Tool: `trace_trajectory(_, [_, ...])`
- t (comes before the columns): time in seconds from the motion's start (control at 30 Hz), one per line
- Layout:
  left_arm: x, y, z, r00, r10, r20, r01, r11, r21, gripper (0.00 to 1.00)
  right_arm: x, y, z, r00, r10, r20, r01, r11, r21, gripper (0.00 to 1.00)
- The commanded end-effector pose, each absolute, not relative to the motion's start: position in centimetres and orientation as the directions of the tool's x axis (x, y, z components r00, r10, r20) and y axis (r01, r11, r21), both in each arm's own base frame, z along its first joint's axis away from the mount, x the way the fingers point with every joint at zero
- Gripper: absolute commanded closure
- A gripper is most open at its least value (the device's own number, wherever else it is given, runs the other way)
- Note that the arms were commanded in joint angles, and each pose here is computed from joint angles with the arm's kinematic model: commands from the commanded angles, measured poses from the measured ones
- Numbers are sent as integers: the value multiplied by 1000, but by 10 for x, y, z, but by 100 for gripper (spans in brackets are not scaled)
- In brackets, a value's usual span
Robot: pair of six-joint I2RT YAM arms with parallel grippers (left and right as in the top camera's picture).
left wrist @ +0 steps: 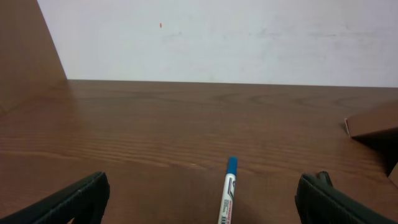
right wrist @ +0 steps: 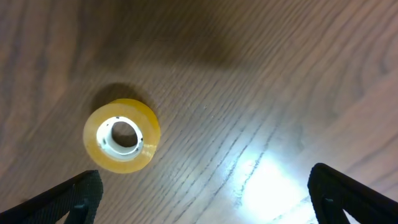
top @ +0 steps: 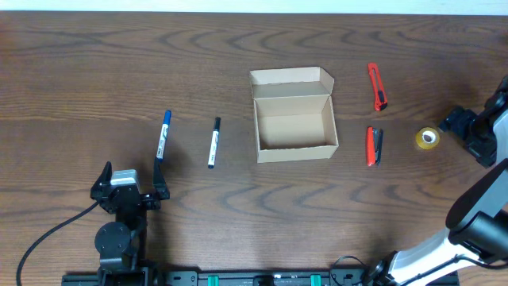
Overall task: Pack container
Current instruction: 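Move the right gripper over the yellow tape roll, then lower the right gripper and grasp the tape roll through its hole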
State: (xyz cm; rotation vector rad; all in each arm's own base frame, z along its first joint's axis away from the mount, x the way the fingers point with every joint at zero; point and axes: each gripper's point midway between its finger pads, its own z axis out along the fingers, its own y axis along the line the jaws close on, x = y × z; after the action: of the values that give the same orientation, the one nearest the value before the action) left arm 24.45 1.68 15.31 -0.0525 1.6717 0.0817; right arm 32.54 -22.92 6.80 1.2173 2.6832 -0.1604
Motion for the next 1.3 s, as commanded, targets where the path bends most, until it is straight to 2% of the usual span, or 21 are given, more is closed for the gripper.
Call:
trace_trajectory(0.0, [243, 15, 135, -162, 25, -986, -67, 997, 37, 5, 328, -228, 54, -649, 740, -179, 753, 658, -11, 1])
trace_trajectory(0.73, [243, 15, 135, -162, 25, -986, -67, 997, 37, 5, 320, -221, 25, -678, 728, -104, 734, 677, -43, 1])
trace_trajectory(1.27, [243, 15, 135, -162, 25, -986, -67, 997, 37, 5, 335, -217, 20, -709, 691, -143, 704, 705, -83, 1])
